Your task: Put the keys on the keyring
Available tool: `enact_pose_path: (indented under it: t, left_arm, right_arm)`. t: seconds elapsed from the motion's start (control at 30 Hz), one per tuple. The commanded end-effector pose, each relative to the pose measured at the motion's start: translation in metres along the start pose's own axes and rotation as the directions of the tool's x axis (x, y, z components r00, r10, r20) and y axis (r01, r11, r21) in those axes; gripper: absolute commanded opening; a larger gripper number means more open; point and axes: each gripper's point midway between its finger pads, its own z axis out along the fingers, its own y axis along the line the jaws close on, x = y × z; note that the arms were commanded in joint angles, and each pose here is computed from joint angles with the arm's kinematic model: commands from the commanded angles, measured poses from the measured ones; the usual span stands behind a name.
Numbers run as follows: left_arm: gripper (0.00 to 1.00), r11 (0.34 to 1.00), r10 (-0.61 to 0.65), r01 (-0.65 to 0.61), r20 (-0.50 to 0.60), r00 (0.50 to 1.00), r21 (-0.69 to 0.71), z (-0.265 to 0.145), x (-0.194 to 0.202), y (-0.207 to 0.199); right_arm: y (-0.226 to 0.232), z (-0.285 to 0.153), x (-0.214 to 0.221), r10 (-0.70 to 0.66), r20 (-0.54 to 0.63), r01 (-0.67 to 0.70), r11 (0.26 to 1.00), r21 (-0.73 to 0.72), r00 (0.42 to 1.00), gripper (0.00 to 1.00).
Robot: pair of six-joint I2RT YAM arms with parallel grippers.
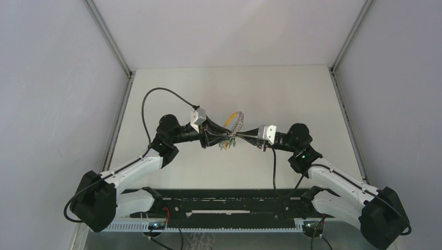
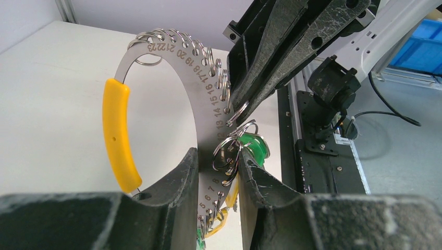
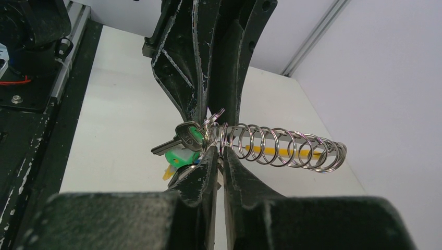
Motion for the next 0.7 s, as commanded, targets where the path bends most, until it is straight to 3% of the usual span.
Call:
enact_pose_path:
  t: [0.0, 0.23, 0.4, 0.67]
  left_arm:
    - [0.04, 0.996, 0.071, -0.073, 0.046, 0.996, 0.049, 0.002, -0.013, -0.012]
    - [0.05, 0.996, 0.07, -0.073, 0.042, 0.997, 0.056, 0.003, -0.012, -0.013]
    - [0.06, 0.996, 0.07, -0.072, 0.026, 0.997, 0.046, 0.004, -0.007, -0.009]
    - [0.15, 0.995, 0.084, -0.086, -0.04, 0.996, -0.055, 0.0, 0.017, 0.012]
  right_arm:
    - [-0.005, 0.003, -0.015, -0.001, 0.03, 0.001, 1.0, -0.001, 1.0, 0.08]
    - [-0.004, 0.004, -0.015, -0.002, 0.033, 0.002, 1.0, -0.011, 0.999, 0.08]
    - [-0.004, 0.004, -0.015, -0.002, 0.023, 0.002, 1.0, -0.017, 1.0, 0.0]
    - [-0.011, -0.002, 0.011, 0.085, -0.127, -0.082, 0.996, 0.027, 0.988, 0.0]
